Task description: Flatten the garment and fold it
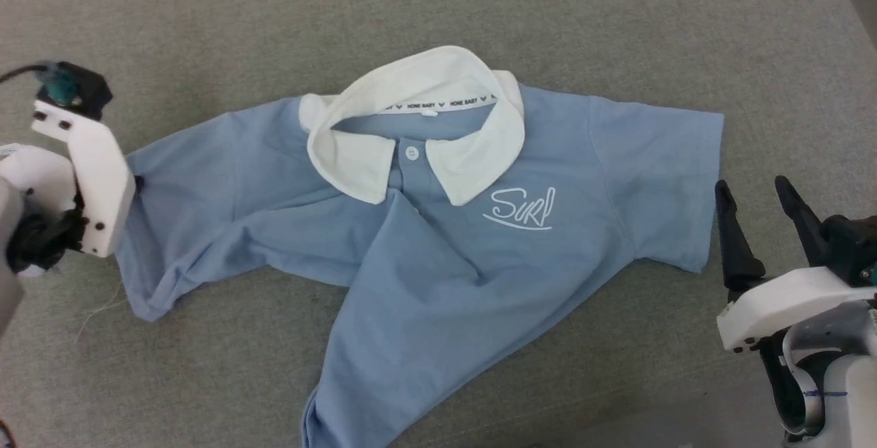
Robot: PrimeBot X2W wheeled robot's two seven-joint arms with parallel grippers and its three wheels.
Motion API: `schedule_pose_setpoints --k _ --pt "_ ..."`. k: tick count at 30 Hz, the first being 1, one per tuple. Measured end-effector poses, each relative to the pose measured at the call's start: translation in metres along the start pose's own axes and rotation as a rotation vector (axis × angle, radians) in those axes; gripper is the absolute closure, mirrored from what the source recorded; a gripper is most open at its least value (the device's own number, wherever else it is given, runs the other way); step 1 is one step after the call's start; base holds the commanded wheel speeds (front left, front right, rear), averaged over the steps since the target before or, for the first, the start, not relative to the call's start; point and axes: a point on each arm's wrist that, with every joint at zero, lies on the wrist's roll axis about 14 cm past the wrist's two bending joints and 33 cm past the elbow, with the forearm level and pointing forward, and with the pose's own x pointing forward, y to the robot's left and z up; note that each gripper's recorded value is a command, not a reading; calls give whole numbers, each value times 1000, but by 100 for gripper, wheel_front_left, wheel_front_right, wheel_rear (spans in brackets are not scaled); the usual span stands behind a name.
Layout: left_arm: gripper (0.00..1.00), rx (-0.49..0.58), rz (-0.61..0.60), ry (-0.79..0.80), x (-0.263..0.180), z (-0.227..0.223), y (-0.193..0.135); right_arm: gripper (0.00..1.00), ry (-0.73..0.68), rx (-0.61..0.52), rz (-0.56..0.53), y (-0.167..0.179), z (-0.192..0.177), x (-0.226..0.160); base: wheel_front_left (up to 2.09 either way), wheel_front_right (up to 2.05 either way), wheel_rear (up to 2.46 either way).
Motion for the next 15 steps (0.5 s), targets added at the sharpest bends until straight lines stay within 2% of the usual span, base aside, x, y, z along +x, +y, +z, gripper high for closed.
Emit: schedule_pose_setpoints --k 1,2,3,4,9,15 --pt "0 -29 -23 6 0 -1 -1 0 4 3 -4 -1 -2 0 0 0 0" --pt "58 -47 -46 14 -1 -2 -4 0 9 3 -7 -2 -3 0 0 0 0" --pt "91 -52 -60 15 -2 -2 -5 0 12 3 -10 -3 -4 1 0 0 0" --pt "100 -54 -71 14 -3 -1 -7 0 13 4 -13 -4 -5 1 0 0 0" --pt "100 -87 -69 -97 -5 6 -8 0 19 2 -9 -3 -6 4 0 0 0" --pt "100 -118 112 -319 -27 23 22 0 39 -35 13 0 -1 4 0 0 0"
